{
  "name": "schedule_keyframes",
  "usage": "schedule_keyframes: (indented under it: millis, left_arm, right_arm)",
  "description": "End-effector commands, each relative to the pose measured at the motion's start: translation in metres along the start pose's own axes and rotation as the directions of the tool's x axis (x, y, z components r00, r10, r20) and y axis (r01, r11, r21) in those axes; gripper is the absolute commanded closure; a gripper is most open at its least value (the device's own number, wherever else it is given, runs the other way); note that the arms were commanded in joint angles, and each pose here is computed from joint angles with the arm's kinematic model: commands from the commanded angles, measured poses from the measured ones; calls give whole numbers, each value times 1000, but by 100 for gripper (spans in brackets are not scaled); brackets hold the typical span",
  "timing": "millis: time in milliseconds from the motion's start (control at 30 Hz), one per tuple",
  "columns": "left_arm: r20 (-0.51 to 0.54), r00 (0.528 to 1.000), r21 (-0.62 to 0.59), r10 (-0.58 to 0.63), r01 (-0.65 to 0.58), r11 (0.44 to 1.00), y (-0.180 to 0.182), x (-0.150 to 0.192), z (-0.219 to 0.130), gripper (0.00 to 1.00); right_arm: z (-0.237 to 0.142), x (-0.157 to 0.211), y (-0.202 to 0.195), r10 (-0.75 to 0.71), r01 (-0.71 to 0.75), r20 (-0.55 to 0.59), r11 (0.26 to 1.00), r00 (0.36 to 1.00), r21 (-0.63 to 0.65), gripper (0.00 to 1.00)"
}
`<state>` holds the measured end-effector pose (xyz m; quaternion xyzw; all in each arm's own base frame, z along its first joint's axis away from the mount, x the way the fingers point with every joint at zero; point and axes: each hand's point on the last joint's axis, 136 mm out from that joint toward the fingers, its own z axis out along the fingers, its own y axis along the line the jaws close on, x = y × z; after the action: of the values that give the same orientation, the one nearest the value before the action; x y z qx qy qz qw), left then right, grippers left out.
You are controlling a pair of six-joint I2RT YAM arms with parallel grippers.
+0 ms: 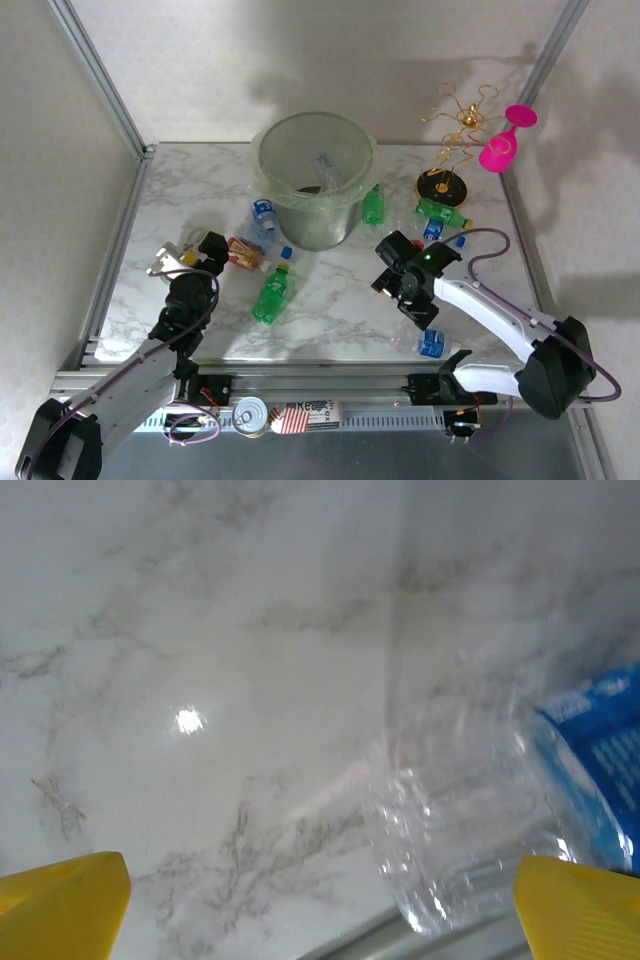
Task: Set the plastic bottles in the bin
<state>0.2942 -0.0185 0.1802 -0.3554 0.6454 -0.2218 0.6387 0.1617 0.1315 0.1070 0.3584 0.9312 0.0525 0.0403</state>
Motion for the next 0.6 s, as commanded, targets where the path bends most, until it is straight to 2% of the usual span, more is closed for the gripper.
schedule_keyframes:
  millis: [0, 167, 400, 567]
  left_arm:
    - [1, 1000, 15, 5, -5, 1000, 2, 0, -1, 0]
    - [-4, 1000, 12, -3, 3, 1000, 7, 3, -1, 0]
    - [-9, 1000, 3, 2, -1, 1000, 10, 3, 0, 0]
    - [-8, 1000, -1, -1, 1, 1000, 11, 3, 1, 0]
  right_arm:
    - [-9, 17, -30, 235, -232, -54, 971, 970, 57, 1]
    - [-1, 45, -50, 390, -377, -158, 920, 907, 106, 1]
    - [1, 38, -78, 489, -475, -62, 865, 870, 161, 1]
    - [19, 36, -94, 594, -587, -54, 802, 802, 107, 1]
